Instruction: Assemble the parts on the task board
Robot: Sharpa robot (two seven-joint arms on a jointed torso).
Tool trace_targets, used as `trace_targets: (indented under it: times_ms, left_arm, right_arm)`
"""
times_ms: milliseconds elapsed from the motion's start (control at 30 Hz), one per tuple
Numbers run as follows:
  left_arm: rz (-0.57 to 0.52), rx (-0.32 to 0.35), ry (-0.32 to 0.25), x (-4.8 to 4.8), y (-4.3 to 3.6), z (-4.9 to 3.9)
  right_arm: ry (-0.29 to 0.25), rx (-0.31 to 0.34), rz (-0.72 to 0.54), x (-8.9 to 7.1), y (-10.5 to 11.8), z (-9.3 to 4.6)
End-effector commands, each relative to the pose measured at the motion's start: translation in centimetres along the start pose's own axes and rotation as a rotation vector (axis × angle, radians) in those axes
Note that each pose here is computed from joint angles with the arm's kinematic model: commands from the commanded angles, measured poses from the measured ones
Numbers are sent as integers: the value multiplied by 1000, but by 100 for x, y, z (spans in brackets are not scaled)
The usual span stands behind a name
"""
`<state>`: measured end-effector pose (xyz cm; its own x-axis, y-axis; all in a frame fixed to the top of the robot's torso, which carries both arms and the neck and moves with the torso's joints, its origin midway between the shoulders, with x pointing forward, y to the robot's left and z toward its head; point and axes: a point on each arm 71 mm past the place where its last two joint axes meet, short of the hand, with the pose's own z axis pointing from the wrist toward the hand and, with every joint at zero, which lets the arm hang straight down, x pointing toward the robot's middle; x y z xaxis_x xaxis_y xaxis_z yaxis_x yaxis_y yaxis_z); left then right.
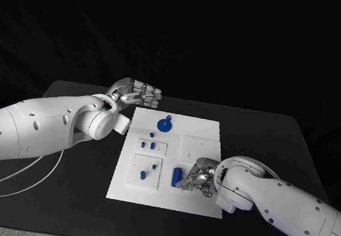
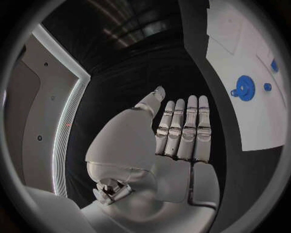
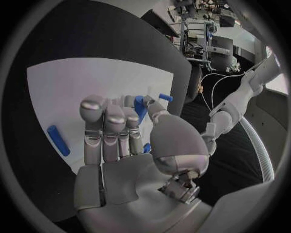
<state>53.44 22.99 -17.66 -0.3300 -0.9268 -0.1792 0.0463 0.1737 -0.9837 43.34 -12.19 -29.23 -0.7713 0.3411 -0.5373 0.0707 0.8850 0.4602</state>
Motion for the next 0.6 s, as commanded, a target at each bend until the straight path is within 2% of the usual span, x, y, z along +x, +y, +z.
trace_targets:
  times_ms: [33, 600]
  left_arm:
    - [-4, 5, 14, 21, -7, 3]
    - [-1, -1, 19, 18, -1, 0]
  right_arm:
    - [-23, 18, -7, -13, -35, 5]
    - [66, 19, -2, 32, -99, 5]
